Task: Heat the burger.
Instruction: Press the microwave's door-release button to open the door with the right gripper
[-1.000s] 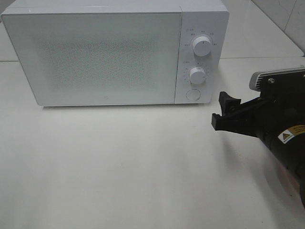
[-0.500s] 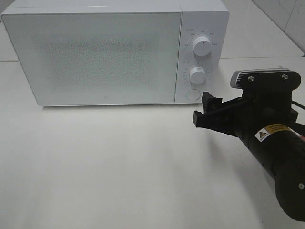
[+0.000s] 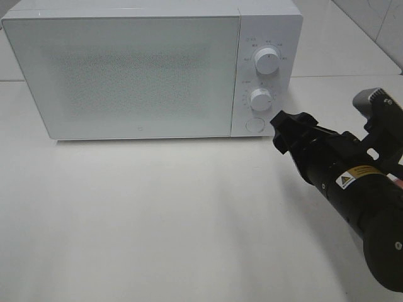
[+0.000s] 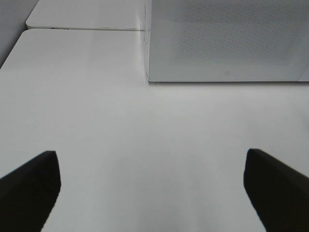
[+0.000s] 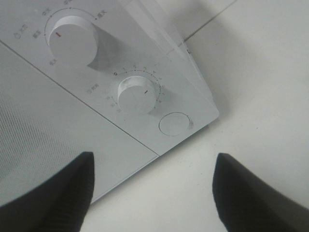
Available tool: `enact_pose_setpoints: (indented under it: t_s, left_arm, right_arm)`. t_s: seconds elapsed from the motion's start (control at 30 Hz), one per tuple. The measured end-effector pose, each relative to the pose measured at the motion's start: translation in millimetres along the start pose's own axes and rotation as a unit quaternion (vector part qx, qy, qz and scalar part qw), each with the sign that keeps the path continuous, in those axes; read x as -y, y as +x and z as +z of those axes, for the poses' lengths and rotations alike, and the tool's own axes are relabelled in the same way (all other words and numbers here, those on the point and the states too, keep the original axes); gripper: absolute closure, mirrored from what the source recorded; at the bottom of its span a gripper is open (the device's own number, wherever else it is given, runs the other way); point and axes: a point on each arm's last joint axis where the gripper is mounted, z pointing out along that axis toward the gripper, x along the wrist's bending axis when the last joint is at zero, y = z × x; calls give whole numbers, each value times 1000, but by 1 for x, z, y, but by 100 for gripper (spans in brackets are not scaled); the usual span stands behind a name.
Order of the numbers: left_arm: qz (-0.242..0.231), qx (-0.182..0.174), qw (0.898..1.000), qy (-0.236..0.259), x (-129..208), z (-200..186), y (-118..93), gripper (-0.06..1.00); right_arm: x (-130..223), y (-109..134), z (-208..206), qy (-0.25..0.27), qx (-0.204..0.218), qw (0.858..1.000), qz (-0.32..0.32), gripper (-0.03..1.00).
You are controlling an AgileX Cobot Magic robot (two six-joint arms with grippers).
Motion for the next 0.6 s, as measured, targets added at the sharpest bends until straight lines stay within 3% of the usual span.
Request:
enact_pose_setpoints:
  t_s: [0.03, 0.1, 0.2, 0.27, 0.3, 0.37, 0.4, 0.47, 0.6]
  left_arm:
    - [0, 0, 1000, 0, 0, 0, 0, -3]
    - [0, 0, 1000, 0, 0, 0, 0, -3]
    - [0, 0, 1000, 0, 0, 0, 0, -3]
    - [0, 0, 1000, 0, 0, 0, 0, -3]
    - [0, 0, 1000, 0, 0, 0, 0, -3]
    - [0, 0, 1000, 0, 0, 0, 0, -3]
    - [0, 0, 1000, 0, 0, 0, 0, -3]
    - [0, 0, 1000, 0, 0, 0, 0, -3]
    - [0, 0, 1000, 0, 0, 0, 0, -3]
  right_arm:
    - [0, 0, 0, 0, 0, 1000, 0, 32]
    - [0, 0, 0, 0, 0, 996, 92, 40]
    - [0, 0, 0, 0, 0, 993, 117, 42]
    - [0, 0, 0, 0, 0, 976, 217, 53]
    - [0, 0, 0, 0, 0, 976, 217, 53]
    - [0, 0, 0, 0, 0, 958, 285, 63]
    - [0, 0, 0, 0, 0, 958, 285, 63]
    - [1, -1, 0, 5, 6, 942, 336, 72]
    - [5, -3, 0, 17, 23, 928, 372, 81]
